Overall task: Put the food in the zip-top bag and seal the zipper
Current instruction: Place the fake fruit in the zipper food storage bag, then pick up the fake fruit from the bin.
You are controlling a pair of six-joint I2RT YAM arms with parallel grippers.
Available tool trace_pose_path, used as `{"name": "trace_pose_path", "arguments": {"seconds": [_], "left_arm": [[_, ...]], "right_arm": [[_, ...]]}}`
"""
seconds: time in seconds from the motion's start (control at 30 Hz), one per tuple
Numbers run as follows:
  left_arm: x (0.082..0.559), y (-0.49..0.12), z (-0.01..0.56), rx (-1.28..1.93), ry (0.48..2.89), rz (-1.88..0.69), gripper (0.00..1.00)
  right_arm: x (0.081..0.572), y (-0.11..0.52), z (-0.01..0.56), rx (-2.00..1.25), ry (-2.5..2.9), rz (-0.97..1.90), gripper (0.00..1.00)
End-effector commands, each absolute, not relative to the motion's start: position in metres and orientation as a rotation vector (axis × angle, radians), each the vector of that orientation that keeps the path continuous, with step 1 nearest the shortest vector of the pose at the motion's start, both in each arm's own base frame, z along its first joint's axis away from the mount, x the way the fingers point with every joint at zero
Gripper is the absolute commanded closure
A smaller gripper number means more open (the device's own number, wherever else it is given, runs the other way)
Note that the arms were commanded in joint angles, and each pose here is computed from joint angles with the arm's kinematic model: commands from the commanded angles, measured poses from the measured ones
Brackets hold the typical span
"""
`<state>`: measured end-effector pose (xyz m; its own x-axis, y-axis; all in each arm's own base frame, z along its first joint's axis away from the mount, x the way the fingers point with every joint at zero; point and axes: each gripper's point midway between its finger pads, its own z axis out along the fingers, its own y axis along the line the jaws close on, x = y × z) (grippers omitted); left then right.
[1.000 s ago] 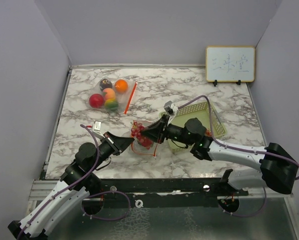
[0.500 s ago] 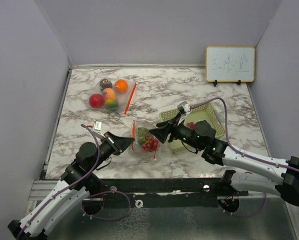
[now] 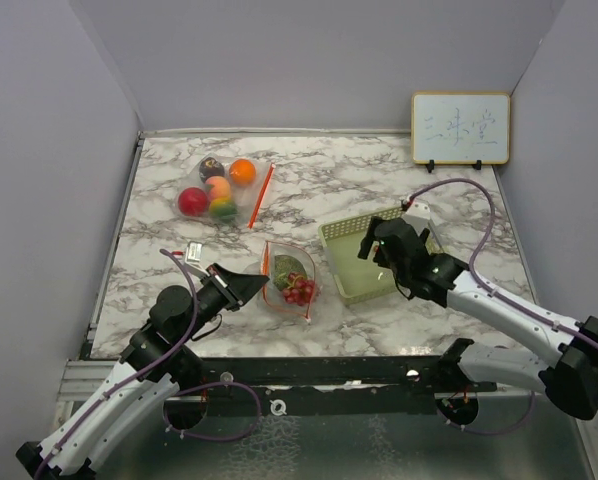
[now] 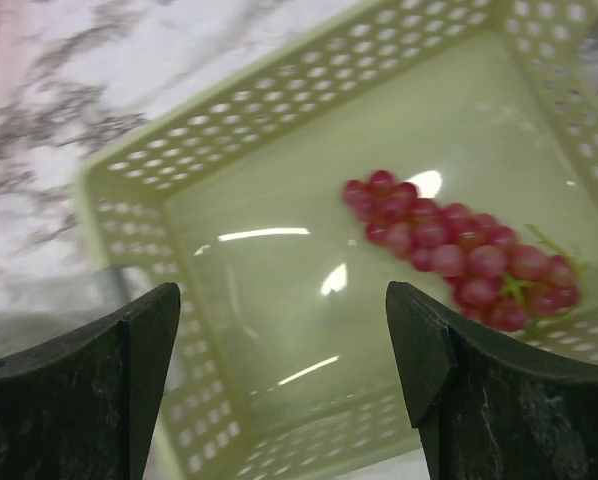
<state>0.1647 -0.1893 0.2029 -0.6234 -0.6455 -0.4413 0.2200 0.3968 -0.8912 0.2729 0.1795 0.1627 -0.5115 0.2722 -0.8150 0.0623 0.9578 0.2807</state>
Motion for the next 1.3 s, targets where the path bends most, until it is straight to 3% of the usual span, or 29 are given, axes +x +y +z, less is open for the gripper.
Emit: {"name": "trace_pose_path", "arguments": {"seconds": [0.0,0.1,0.53,0.63,0.8,0.9,1.07,1.27], "left_arm": [[0.160,-0.190,0.225,-0.339,1.772,-1.390,1.00],[0.159,-0.188,0.223,-0.340,1.776,-1.382,1.00],[0.160,-0.186,0.212,-0.352,1.784,-1.366,1.00],[0.161,-0.187,0.212,-0.355,1.784,-1.367,1.00],[0.162,-0.187,0.212,-0.354,1.790,-1.360,1.00],[0.162,-0.187,0.210,-0.358,1.794,-1.360,1.00],[0.162,-0.186,0.209,-0.372,1.794,-1.361,1.00],[0.165,-0.187,0.215,-0.379,1.782,-1.363,1.00]], "right_arm": [[0.282,0.122,0.124,0.347,2.169,0.057,0.16],[0.295,0.104,0.109,0.329,2.214,-0.034,0.00],[0.321,0.113,0.031,-0.058,2.514,-0.057,0.00],[0.321,0.122,0.026,-0.083,2.536,0.035,0.14],[0.319,0.127,0.031,-0.089,2.547,0.074,0.70],[0.320,0.141,0.054,-0.108,2.498,0.187,0.91],[0.311,0.194,0.154,-0.252,2.215,0.543,0.96],[0.212,0.296,0.298,-0.612,1.721,1.088,0.96]]}}
